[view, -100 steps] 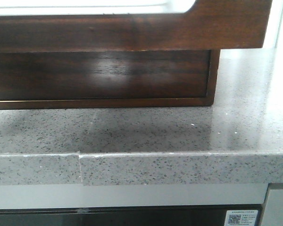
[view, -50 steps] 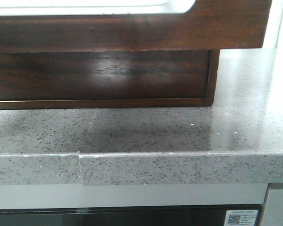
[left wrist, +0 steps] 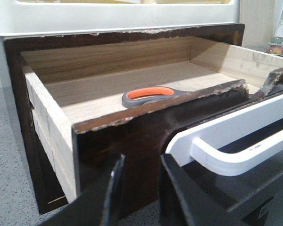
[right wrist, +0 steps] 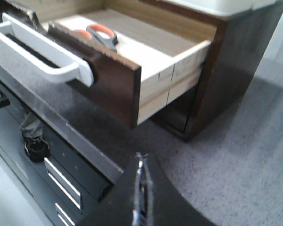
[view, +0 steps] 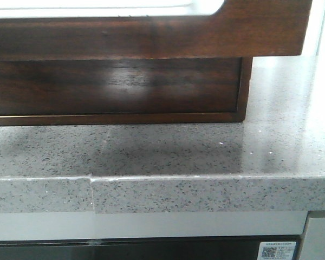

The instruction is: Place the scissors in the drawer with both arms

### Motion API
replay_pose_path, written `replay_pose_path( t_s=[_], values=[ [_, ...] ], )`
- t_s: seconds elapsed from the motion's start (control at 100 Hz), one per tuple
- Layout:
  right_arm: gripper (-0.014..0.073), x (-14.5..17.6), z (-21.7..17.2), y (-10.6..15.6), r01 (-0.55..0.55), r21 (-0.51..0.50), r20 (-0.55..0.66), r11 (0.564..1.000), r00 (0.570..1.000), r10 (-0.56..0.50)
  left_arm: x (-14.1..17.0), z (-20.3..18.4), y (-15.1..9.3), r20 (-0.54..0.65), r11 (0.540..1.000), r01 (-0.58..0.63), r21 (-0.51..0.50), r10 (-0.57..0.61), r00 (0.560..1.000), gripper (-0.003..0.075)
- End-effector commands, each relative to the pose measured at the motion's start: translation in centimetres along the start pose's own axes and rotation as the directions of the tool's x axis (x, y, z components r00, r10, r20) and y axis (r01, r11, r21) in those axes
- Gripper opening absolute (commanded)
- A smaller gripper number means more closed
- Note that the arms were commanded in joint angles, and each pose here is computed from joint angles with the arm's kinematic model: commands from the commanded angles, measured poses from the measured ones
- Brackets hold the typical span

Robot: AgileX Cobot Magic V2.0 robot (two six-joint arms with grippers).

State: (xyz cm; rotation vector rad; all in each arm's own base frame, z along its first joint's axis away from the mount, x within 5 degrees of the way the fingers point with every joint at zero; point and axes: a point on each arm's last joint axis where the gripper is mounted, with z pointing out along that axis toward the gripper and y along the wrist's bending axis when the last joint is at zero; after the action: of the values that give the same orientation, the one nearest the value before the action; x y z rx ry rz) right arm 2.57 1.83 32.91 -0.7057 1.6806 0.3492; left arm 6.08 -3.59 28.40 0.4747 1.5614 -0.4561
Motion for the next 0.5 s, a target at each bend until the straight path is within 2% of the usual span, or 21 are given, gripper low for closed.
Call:
replay_pose_path(
  t_s=[0.0, 0.2, 0.49],
  values=[
    [-0.0059, -0.3, 0.1, -0.2, 0.008, 0.024, 0.071, 1.000, 0.997, -0.009, -1.5, -0.1, -0.4, 0.066, 0.999, 0.008, 0.048, -0.011, 0.998, 0.0164],
    [-0.0059, 1.4, 1.1, 0.1, 0.013, 0.020, 0.033, 1.000, 0.999, -0.013, -1.5, -0.1, -0.4, 0.066, 0.999, 0.011, 0.048, -0.015, 0.998, 0.0164],
    [-0.0061, 1.7, 1.3, 0.2, 0.013, 0.018, 0.022, 1.000, 1.000, -0.013, -1.5, -0.1, -0.4, 0.065, 0.999, 0.013, 0.049, -0.016, 0.998, 0.0164]
  ],
)
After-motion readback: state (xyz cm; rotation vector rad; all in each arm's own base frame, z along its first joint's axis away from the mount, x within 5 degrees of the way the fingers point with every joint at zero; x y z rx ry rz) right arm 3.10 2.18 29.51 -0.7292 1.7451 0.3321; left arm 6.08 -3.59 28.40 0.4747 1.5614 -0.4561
